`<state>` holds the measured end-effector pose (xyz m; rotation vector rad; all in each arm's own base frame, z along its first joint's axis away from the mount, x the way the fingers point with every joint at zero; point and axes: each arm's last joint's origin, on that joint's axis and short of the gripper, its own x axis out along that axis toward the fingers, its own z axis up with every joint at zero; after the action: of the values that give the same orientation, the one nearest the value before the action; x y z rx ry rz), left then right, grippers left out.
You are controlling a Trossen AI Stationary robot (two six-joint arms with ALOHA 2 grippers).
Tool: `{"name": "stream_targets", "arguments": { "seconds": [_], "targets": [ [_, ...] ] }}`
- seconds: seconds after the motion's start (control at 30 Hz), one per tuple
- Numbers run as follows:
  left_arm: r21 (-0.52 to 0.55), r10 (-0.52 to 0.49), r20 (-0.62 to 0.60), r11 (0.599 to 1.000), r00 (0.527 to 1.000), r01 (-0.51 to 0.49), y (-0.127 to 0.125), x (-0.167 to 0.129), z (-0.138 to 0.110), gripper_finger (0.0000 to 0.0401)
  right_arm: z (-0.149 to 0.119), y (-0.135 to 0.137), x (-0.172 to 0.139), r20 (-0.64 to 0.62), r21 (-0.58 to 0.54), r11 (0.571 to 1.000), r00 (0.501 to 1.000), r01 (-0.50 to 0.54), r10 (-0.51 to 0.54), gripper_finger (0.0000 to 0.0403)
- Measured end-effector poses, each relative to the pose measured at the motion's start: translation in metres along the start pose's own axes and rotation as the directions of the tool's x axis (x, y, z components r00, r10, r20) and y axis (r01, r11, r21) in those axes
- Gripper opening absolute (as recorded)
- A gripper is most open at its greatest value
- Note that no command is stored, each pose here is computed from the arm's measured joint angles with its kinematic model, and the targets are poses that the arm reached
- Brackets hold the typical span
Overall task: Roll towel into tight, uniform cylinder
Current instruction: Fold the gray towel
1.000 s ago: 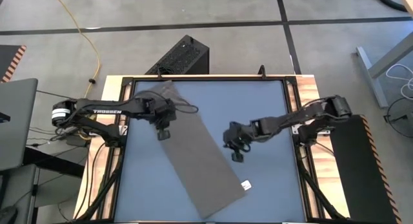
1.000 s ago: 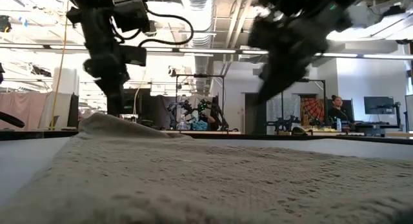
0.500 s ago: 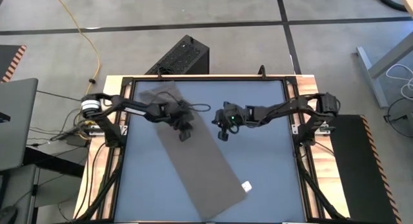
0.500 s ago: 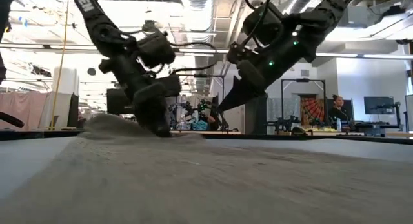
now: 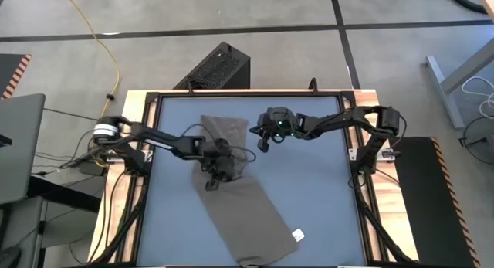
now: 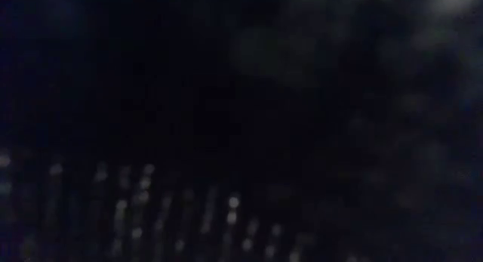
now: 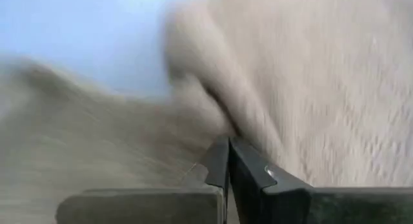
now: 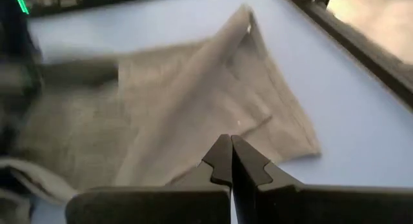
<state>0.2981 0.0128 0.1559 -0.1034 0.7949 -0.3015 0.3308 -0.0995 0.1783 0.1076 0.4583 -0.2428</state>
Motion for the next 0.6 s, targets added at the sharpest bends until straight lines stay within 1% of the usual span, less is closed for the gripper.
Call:
{"name": "stream_targets", "arguments": {
  "seconds": [0.07, 0.13, 0.17, 0.23, 0.3, 0.37, 0.47, 0.53, 0.6],
  "targets": [
    [0.037, 0.052, 0.074, 0.998, 0.996, -0.055, -0.003, -0.022, 0.012, 0.0, -0.003, 0.0, 0.003, -0.005, 0.0, 1.0, 1.0, 0.0, 0.0, 0.0017],
    [0.048, 0.113, 0.148, 0.992, 0.983, -0.121, -0.004, -0.045, 0.022, 0.0, -0.004, -0.001, 0.004, -0.007, 0.008, 1.0, 1.0, 0.002, -0.002, 0.0017],
    [0.037, 0.154, 0.17, 0.986, 0.973, -0.162, -0.003, -0.056, 0.025, 0.0, -0.005, -0.002, 0.005, -0.005, 0.013, 1.0, 1.0, 0.005, -0.005, 0.0017],
    [-0.018, 0.273, 0.21, 0.961, 0.939, -0.275, 0.0, -0.077, 0.029, 0.0, -0.004, -0.004, 0.014, 0.056, 0.03, 1.0, 0.998, 0.006, -0.008, 0.0017],
    [-0.085, 0.365, 0.187, 0.931, 0.912, -0.355, 0.005, -0.09, 0.025, 0.0, -0.01, -0.006, 0.03, 0.069, 0.06, 0.998, 0.998, 0.004, -0.008, 0.0017],
    [-0.14, 0.395, 0.136, 0.915, 0.908, -0.378, 0.009, -0.097, 0.019, 0.0, -0.013, -0.009, 0.051, 0.051, 0.065, 0.998, 0.999, 0.01, -0.013, 0.0017],
    [-0.211, 0.391, 0.038, 0.903, 0.92, -0.375, 0.011, -0.095, 0.006, 0.0, -0.014, -0.011, 0.08, 0.013, 0.084, 0.996, 1.0, 0.012, -0.013, 0.0017],
    [-0.244, 0.38, -0.044, 0.893, 0.924, -0.379, 0.013, -0.086, -0.007, 0.0, -0.011, -0.014, 0.095, -0.014, 0.087, 0.996, 1.0, 0.019, -0.018, 0.0017],
    [-0.273, 0.361, -0.11, 0.885, 0.926, -0.378, 0.013, -0.076, -0.022, 0.0, -0.01, -0.016, 0.1, -0.076, 0.071, 0.994, 0.994, 0.08, -0.074, 0.0017]
  ]
}}
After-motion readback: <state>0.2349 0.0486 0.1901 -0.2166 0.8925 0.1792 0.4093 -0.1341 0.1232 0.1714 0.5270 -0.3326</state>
